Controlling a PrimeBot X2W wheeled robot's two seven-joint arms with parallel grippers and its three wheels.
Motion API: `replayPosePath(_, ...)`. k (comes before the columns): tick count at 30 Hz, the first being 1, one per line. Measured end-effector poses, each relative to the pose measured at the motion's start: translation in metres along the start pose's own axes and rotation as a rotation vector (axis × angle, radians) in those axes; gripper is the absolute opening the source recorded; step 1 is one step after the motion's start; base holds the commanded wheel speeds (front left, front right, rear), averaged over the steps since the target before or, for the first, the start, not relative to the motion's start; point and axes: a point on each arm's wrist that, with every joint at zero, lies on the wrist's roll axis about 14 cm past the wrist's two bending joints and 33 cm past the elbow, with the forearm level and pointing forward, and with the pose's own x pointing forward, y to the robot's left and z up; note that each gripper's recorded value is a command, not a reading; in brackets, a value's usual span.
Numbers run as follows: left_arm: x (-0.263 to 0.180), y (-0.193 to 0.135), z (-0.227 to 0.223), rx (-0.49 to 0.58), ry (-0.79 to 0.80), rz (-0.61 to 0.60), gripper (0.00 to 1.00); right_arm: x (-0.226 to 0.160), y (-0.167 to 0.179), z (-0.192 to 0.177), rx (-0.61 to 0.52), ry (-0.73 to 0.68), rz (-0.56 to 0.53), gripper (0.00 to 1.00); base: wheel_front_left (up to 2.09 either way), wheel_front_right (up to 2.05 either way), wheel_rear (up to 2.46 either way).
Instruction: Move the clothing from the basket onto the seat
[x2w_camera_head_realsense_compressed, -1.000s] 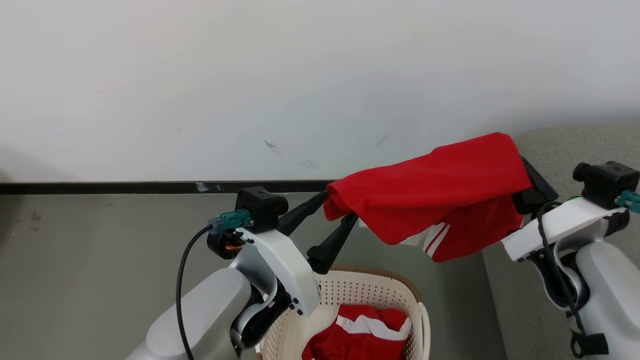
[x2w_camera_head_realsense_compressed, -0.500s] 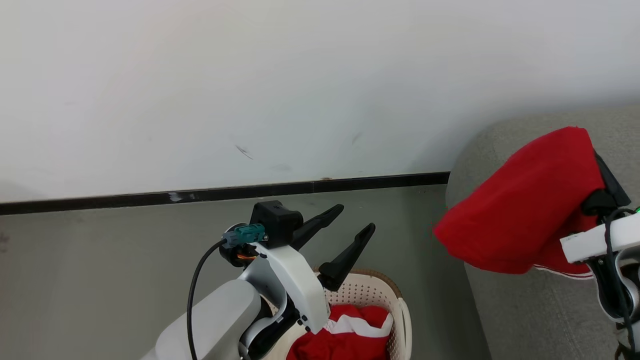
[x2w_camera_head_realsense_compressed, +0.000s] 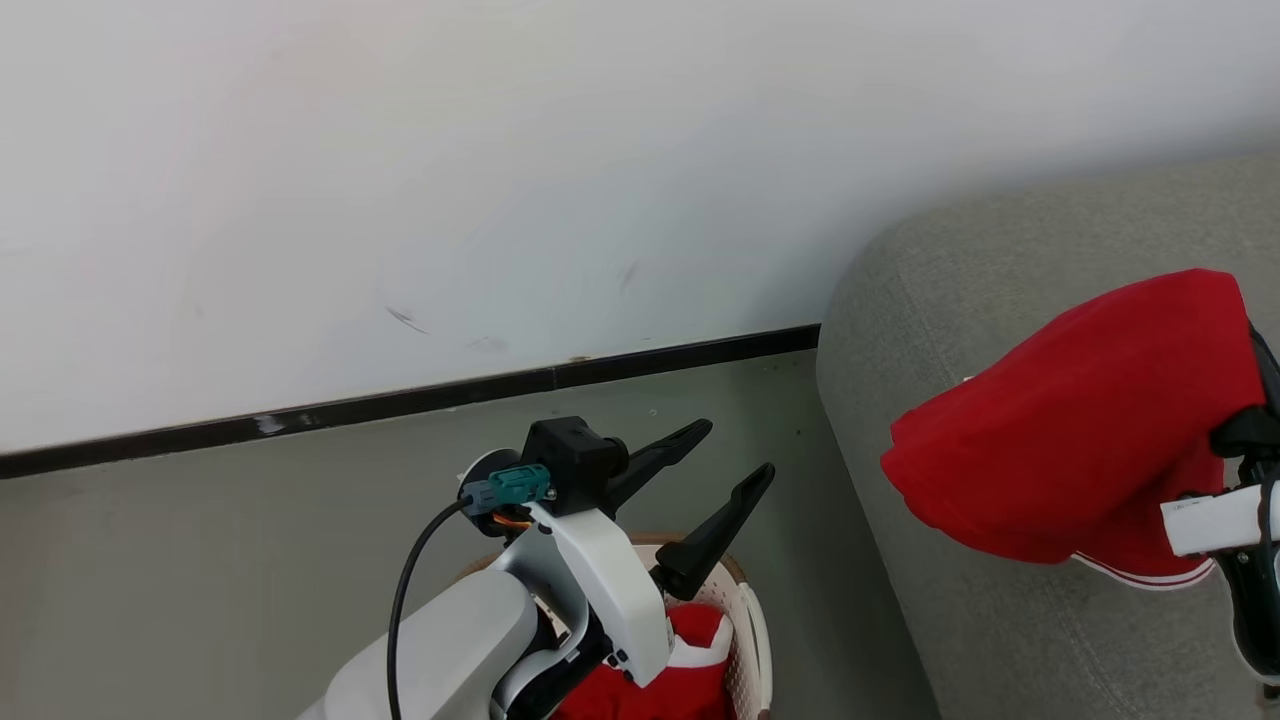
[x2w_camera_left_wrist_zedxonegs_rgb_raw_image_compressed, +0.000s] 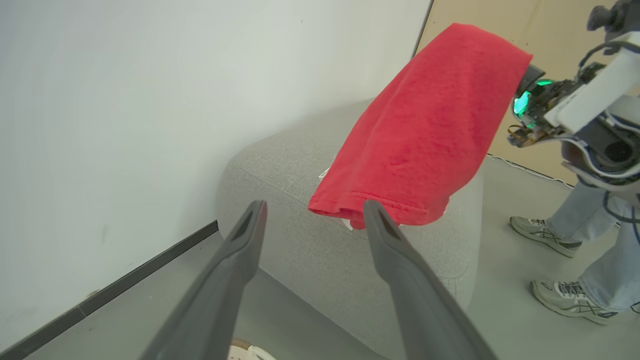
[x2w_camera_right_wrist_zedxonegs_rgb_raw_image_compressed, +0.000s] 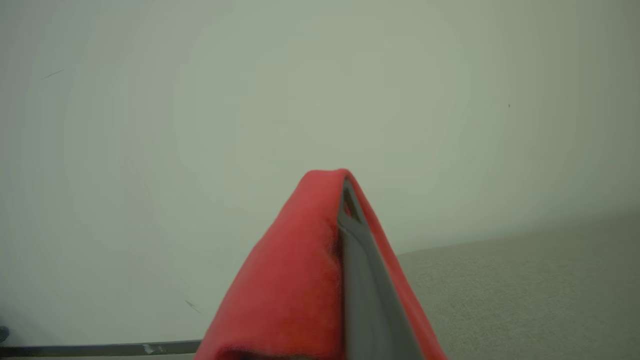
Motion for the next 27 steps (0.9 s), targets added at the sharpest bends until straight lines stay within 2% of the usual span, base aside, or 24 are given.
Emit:
replayPosePath(11, 0.017, -0.015, -0.012, 0.011, 0.019, -0.09, 1.0, -0.026, -0.023, 0.013, -0.028, -0.016, -0.08, 0.0, 0.0, 0.0, 0.0)
replayPosePath(27, 0.034, -0.025, -0.019, 0.007, 0.005, -0.162, 1.0, -0.042, -0.031, 0.019, -0.065, -0.003, -0.1, 0.0, 0.0, 0.0, 0.0)
